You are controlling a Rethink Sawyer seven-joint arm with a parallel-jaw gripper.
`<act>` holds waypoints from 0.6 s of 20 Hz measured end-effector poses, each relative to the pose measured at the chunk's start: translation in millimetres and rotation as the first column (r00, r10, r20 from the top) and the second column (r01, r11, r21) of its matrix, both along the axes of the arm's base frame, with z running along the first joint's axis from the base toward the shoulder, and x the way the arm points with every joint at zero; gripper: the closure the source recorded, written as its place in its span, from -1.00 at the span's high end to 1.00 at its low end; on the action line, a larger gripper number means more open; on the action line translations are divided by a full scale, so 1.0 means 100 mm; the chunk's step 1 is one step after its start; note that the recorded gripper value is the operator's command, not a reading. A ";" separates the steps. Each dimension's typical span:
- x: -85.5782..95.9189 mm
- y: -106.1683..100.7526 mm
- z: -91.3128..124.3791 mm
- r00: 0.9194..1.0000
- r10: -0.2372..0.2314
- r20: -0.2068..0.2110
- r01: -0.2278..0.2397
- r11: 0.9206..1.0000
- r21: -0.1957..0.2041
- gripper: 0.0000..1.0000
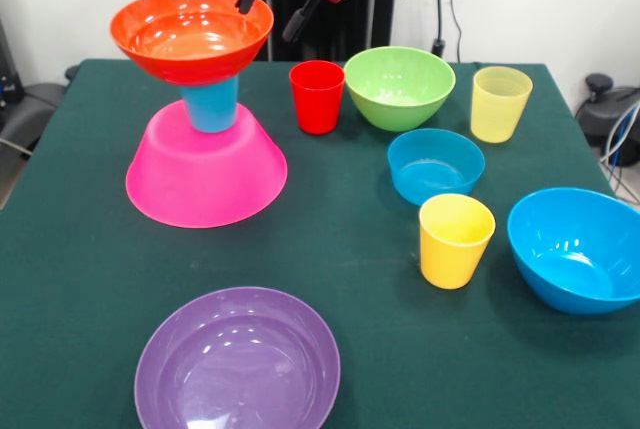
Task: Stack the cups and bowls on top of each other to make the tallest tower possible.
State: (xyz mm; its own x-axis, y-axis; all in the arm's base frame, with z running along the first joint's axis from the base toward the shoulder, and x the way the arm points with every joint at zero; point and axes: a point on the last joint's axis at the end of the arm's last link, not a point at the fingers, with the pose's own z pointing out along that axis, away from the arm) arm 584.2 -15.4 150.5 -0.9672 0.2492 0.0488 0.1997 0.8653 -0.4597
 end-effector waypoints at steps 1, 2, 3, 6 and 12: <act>0.02 0.00 0.01 1.000 -0.007 -0.002 0.008 1.000 0.003 1.00; 0.03 -0.01 0.02 1.000 -0.012 -0.002 0.012 1.000 0.004 1.00; 0.06 -0.02 0.04 1.000 -0.020 -0.002 0.020 1.000 0.007 1.00; 0.10 -0.02 0.07 1.000 -0.027 -0.001 0.027 1.000 0.010 1.00; 0.21 0.07 0.17 1.000 -0.026 0.013 0.026 0.999 0.026 1.00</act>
